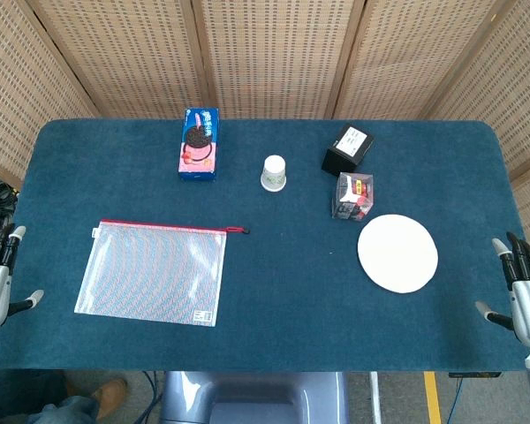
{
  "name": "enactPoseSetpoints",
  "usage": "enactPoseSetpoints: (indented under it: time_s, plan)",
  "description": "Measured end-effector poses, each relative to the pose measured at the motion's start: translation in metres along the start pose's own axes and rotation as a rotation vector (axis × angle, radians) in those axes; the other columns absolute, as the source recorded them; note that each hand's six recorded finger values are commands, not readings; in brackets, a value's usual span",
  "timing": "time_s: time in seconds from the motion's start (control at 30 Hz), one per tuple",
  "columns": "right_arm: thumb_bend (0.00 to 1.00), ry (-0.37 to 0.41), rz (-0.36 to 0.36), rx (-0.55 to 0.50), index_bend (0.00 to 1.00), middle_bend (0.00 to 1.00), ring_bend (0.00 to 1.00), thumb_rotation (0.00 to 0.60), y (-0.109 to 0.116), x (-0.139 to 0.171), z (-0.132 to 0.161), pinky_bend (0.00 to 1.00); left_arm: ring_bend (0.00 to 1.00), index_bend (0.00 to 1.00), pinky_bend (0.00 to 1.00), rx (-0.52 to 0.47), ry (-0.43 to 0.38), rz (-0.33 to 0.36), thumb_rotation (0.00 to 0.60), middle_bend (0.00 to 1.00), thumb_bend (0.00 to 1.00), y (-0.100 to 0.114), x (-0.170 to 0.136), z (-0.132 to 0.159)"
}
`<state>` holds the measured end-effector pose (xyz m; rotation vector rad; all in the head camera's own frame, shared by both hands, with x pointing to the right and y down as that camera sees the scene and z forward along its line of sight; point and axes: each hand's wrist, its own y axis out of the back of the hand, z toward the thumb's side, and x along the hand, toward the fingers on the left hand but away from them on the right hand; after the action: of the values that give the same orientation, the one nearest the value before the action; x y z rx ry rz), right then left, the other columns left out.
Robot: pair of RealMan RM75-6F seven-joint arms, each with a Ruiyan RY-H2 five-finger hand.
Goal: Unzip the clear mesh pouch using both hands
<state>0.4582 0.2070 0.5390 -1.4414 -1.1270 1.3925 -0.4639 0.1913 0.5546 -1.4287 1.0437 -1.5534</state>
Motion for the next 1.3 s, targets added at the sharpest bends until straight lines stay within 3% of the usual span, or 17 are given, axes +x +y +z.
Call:
enactPoseSetpoints:
  time_s: [0.17, 0.23, 0.3, 0.37, 0.43, 0.5, 0.57, 0.7, 0.8, 0.93, 1.13, 1.3]
  plan:
    - [0.0, 0.0, 0.001, -0.01, 0.03, 0.0, 0.0, 0.6, 0.001, 0.0, 0.0, 0.0, 0.0, 0.0, 0.0, -0.001, -0.011, -0.003, 0.6, 0.0, 0.0, -0.001, 0.001, 0.002]
    - [0.0, 0.0, 0.0, -0.014, 0.03, 0.0, 0.0, 0.6, 0.001, 0.0, 0.0, 0.0, 0.11, 0.0, 0.05, -0.004, -0.023, -0.009, 0.6, 0.11, 0.0, -0.002, 0.003, 0.006]
    - [0.0, 0.0, 0.0, -0.017, 0.03, 0.0, 0.0, 0.6, 0.002, 0.0, -0.001, 0.0, 0.45, 0.0, 0.32, -0.004, -0.038, -0.009, 0.6, 0.45, 0.0, -0.001, 0.007, 0.011]
    - [0.0, 0.004, 0.004, -0.02, 0.03, 0.0, 0.0, 0.6, 0.001, -0.001, 0.0, 0.0, 0.65, 0.05, 0.56, -0.002, -0.066, -0.005, 0.6, 0.64, 0.0, 0.0, 0.016, 0.019]
    - [0.0, 0.009, 0.008, -0.021, 0.03, 0.0, 0.0, 0.6, 0.0, -0.001, 0.002, 0.0, 0.79, 0.14, 0.77, -0.003, -0.105, -0.017, 0.6, 0.76, 0.0, -0.002, 0.026, 0.031]
    - [0.0, 0.013, 0.013, -0.021, 0.03, 0.0, 0.0, 0.6, -0.001, -0.002, 0.003, 0.0, 0.87, 0.21, 0.92, -0.003, -0.146, -0.042, 0.6, 0.83, 0.0, -0.004, 0.037, 0.044]
    - [0.0, 0.016, 0.018, -0.02, 0.03, 0.0, 0.0, 0.6, -0.003, -0.002, 0.005, 0.0, 0.91, 0.28, 0.99, 0.006, -0.199, -0.081, 0.6, 0.88, 0.0, -0.009, 0.053, 0.062]
    - [0.0, 0.009, 0.029, -0.015, 0.03, 0.0, 0.0, 0.6, -0.006, -0.003, 0.004, 0.0, 0.98, 0.4, 1.0, 0.042, -0.306, -0.142, 0.6, 0.96, 0.0, -0.014, 0.093, 0.108]
    - [0.0, -0.002, 0.04, -0.011, 0.03, 0.0, 0.0, 0.6, -0.009, -0.004, 0.0, 0.0, 0.99, 0.41, 1.0, 0.06, -0.358, -0.181, 0.6, 0.96, 0.02, -0.019, 0.127, 0.147]
    - [0.0, -0.019, 0.048, -0.006, 0.03, 0.0, 0.0, 0.6, -0.011, -0.005, -0.005, 0.0, 0.99, 0.39, 1.0, 0.046, -0.362, -0.243, 0.6, 0.96, 0.14, -0.037, 0.162, 0.186]
    - [0.0, -0.038, 0.057, -0.001, 0.03, 0.0, 0.0, 0.6, -0.014, -0.007, -0.01, 0.0, 0.99, 0.42, 1.0, 0.026, -0.376, -0.32, 0.6, 0.96, 0.31, -0.063, 0.191, 0.245]
    - [0.0, -0.055, 0.067, 0.002, 0.03, 0.0, 0.0, 0.6, -0.017, -0.009, -0.015, 0.0, 0.99, 0.43, 1.0, 0.014, -0.372, -0.374, 0.6, 0.96, 0.33, -0.084, 0.199, 0.275]
